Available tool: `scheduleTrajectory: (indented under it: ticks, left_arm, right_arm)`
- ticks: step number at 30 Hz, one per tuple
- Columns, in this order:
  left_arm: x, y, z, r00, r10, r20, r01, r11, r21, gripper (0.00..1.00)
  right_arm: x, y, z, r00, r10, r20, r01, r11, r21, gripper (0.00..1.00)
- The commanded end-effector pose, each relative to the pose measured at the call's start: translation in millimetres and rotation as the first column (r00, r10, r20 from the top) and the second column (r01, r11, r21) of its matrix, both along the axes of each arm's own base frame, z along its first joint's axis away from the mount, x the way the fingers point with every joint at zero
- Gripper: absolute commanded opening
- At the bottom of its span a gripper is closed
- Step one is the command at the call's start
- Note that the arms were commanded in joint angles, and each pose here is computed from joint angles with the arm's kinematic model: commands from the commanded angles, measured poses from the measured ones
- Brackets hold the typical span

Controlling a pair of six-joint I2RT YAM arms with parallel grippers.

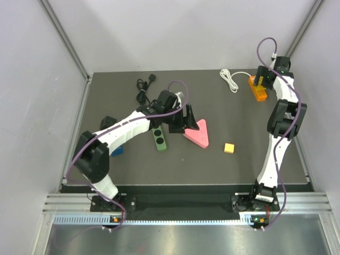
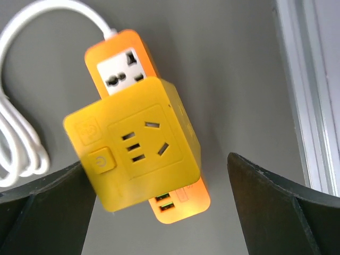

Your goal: Pull the plug off the socket

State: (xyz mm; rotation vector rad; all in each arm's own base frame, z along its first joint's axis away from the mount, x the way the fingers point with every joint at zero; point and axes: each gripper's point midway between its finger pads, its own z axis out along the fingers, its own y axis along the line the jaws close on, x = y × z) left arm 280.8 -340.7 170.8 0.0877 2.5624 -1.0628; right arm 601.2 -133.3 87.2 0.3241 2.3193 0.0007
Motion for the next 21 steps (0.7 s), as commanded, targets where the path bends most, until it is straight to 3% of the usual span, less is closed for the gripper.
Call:
scheduleTrajectory:
  ticks: [1, 7, 12, 21]
  left_arm:
    - [20, -23, 29, 0.998, -0.036, 0.060, 0.042, 0.994, -0.105, 0.84]
    - [27, -29, 28, 0.998, -0.041, 0.050, 0.047, 0.993, -0.112, 0.84]
    - [23, -23, 23, 0.999, -0.038, 0.034, 0.041, 0.996, -0.080, 0.83]
    - [10, 4, 29, 0.997, 0.001, 0.078, 0.004, 0.998, -0.061, 0.83]
  right_arm:
    - [0, 3, -1, 0.996, 0.078, -0.034, -0.080, 0.996, -0.047, 1.00]
    - [-1, 13, -16, 0.991, 0.119, -0.062, -0.120, 0.992, -0.024, 0.96]
    - [-4, 24, -26, 0.988, 0.129, -0.079, -0.128, 0.992, 0.021, 0.84]
    - [-11, 56, -29, 0.985, 0.120, -0.127, -0.117, 0.993, 0.027, 0.53]
